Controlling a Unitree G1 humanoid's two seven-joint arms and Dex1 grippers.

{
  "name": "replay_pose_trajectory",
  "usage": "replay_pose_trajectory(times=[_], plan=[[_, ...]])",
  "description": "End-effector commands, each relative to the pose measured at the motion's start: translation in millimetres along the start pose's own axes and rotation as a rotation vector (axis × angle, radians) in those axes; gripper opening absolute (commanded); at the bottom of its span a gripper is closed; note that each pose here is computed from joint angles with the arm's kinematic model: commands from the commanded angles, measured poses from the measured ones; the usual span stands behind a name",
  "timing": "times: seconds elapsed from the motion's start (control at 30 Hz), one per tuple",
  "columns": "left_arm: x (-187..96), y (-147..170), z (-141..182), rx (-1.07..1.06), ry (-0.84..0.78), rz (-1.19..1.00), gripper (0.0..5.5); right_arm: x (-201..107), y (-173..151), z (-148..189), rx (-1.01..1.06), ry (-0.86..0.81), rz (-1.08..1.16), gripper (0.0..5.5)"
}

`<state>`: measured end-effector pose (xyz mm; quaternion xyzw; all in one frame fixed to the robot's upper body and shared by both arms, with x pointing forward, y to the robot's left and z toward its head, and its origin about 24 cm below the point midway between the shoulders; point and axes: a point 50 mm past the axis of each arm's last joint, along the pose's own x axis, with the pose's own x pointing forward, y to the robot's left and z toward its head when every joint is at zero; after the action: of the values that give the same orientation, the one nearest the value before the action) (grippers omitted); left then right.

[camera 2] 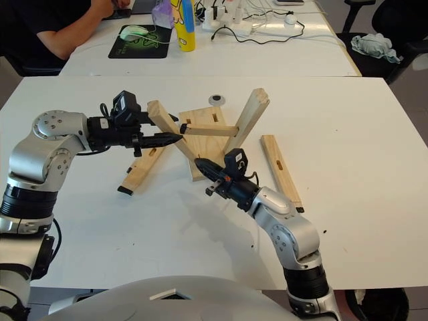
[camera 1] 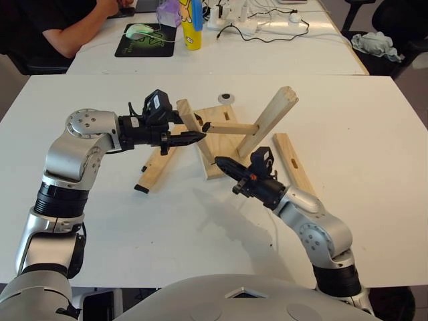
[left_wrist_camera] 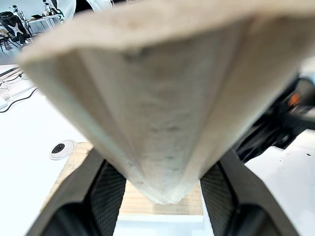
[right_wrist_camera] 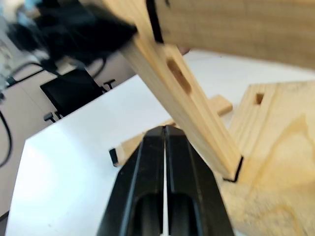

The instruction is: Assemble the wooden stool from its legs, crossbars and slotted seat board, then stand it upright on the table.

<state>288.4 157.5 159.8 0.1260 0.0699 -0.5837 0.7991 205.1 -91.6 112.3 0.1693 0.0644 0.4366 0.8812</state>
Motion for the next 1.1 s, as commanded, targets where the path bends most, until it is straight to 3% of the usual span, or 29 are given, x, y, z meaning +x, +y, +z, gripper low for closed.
replay_pose_trajectory(times=[0.03, 0.17, 0.27, 0.4, 0.67, 1.1], plan=[[-1.7, -3.8, -27.6, -0.116, 0.113, 0.001, 2.07, 14.8, 13.4, 35.2, -0.034, -0.114, 0.035, 0.00], [0.1, -3.0, -27.0, -0.114, 0.113, -0.007, 2.07, 32.0, 11.5, 57.9, -0.113, -0.219, -0.059, 0.00], [1.8, -3.0, -26.2, -0.112, 0.112, -0.015, 2.07, 45.6, 10.0, 59.3, -0.244, -0.205, -0.123, 0.00], [3.6, -2.2, -24.7, -0.108, 0.110, -0.028, 2.07, 53.1, 8.7, 46.7, -0.432, -0.126, -0.176, 0.00], [5.9, -2.4, -22.8, -0.102, 0.108, -0.041, 2.07, 48.2, -14.1, 2.8, -0.556, 0.143, -0.311, 0.00], [5.3, -2.3, -23.7, -0.087, 0.121, -0.010, 2.07, 39.5, -16.9, -35.2, -0.531, 0.358, -0.247, 0.00]])
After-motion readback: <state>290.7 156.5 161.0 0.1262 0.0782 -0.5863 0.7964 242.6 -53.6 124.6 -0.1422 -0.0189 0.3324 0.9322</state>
